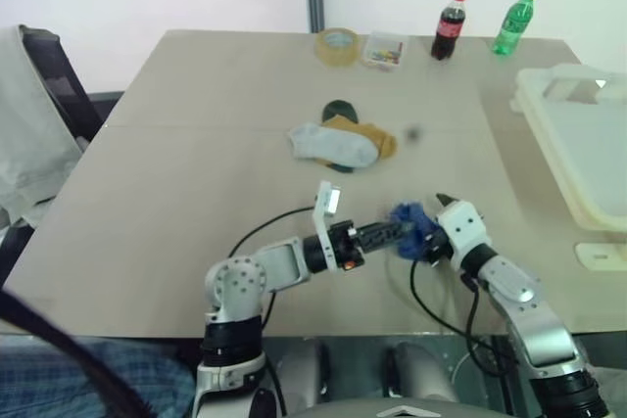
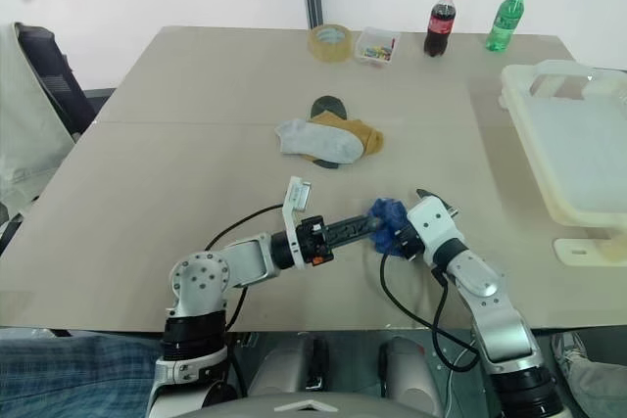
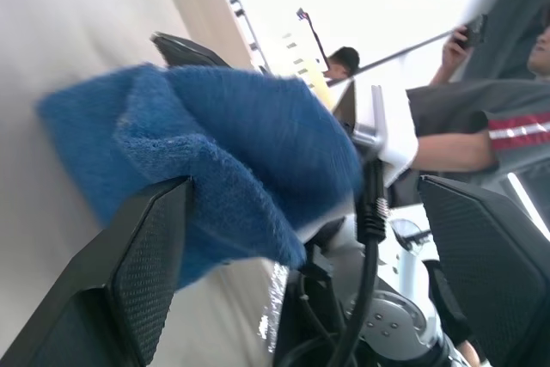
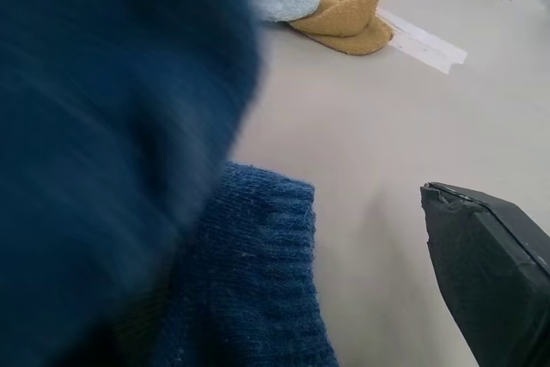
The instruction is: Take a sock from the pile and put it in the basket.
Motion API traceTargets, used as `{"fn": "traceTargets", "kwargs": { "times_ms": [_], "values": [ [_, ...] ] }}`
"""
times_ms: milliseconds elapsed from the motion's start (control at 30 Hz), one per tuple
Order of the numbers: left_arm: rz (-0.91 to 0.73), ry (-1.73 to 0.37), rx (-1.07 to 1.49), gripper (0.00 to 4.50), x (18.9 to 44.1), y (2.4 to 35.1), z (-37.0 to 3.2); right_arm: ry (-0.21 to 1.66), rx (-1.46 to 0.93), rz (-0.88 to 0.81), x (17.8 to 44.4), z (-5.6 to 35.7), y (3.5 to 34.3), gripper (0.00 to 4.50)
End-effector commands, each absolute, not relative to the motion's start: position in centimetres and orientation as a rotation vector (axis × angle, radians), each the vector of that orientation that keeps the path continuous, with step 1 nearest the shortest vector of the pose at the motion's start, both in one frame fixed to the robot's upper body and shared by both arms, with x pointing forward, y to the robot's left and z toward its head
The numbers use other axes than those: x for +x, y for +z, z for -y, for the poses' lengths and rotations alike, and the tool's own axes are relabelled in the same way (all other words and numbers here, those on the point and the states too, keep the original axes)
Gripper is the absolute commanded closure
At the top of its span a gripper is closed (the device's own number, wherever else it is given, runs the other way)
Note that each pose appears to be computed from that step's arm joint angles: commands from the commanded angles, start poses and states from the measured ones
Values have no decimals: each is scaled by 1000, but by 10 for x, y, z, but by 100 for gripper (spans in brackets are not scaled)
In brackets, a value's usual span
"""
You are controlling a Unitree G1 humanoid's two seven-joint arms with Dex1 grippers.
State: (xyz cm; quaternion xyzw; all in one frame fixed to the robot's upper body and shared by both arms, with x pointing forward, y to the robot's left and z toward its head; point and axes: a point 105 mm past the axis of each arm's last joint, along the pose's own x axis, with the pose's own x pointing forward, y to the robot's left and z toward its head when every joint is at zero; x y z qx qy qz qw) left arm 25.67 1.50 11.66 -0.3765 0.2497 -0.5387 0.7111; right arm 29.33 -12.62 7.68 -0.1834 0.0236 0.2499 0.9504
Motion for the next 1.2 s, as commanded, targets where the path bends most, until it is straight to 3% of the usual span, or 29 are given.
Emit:
{"fn": "traceTargets", "kwargs": {
  "times_ms": [33,800,1200],
  "values": [
    [-490,-1238,-861,4,261,132,-11,481,-389,-87,294,133,68,0],
    [-388,-1270,-904,4,272,155,-5,585,-592,65,297,111,99,0],
    [-382,-1261,-891,4,273,155,-4,554,-374,-10,296,146,135,0]
  ]
}}
